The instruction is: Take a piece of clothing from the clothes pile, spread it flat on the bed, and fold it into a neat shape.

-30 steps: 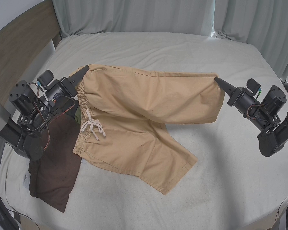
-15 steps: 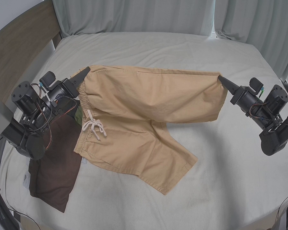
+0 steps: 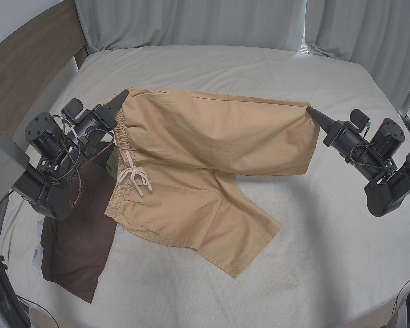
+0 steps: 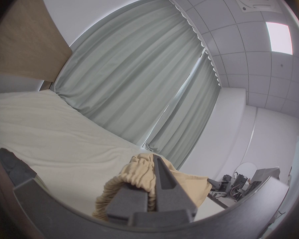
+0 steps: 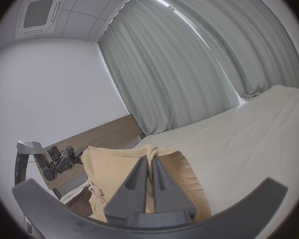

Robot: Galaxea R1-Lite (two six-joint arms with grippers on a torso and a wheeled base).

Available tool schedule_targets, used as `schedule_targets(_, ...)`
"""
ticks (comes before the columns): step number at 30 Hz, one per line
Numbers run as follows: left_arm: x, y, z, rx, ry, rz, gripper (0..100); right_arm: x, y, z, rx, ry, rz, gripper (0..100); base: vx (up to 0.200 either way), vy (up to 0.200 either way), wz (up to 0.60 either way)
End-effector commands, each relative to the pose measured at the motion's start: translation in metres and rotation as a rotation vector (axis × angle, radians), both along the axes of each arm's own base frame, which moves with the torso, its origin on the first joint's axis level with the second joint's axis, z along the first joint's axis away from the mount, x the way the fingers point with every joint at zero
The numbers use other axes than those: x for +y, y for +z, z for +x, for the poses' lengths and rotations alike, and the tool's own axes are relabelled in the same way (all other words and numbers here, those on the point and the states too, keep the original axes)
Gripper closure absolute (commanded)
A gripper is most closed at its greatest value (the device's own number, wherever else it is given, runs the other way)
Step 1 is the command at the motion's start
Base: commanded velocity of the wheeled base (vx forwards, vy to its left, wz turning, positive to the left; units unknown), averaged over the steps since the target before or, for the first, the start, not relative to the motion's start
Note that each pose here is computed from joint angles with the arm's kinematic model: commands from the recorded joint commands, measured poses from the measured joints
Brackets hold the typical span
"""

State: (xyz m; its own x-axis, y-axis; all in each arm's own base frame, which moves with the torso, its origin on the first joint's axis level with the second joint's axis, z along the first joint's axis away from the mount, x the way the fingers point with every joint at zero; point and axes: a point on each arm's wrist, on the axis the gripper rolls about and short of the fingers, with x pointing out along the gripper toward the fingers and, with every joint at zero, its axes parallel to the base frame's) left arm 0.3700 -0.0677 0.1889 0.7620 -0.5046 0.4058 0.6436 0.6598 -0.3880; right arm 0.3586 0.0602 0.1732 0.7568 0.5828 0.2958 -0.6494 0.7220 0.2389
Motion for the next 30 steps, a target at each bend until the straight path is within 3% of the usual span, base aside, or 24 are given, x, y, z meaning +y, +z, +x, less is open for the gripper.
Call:
schedule_targets(1, -0.003, -0.012, 0.016, 0.022, -0.002, -0.019, 100, 0.001, -0.012, 0.02, 0.03, -0.003, -0.003, 100, 0.0, 0.0, 0.0)
schedule_targets(17, -0.01, -0.062, 0.075, 0.039, 0.018, -0.032, 100, 0.0, -0.049, 0.079, 0.081, -0.022, -0.006, 100, 0.0, 0.0, 0.0)
schedule_targets(30, -0.011, -0.078, 0.1, 0.032, 0.005, -0.09, 100, 0.004, -0.061, 0.108, 0.08, -0.022, -0.005, 100, 0.0, 0.0, 0.0)
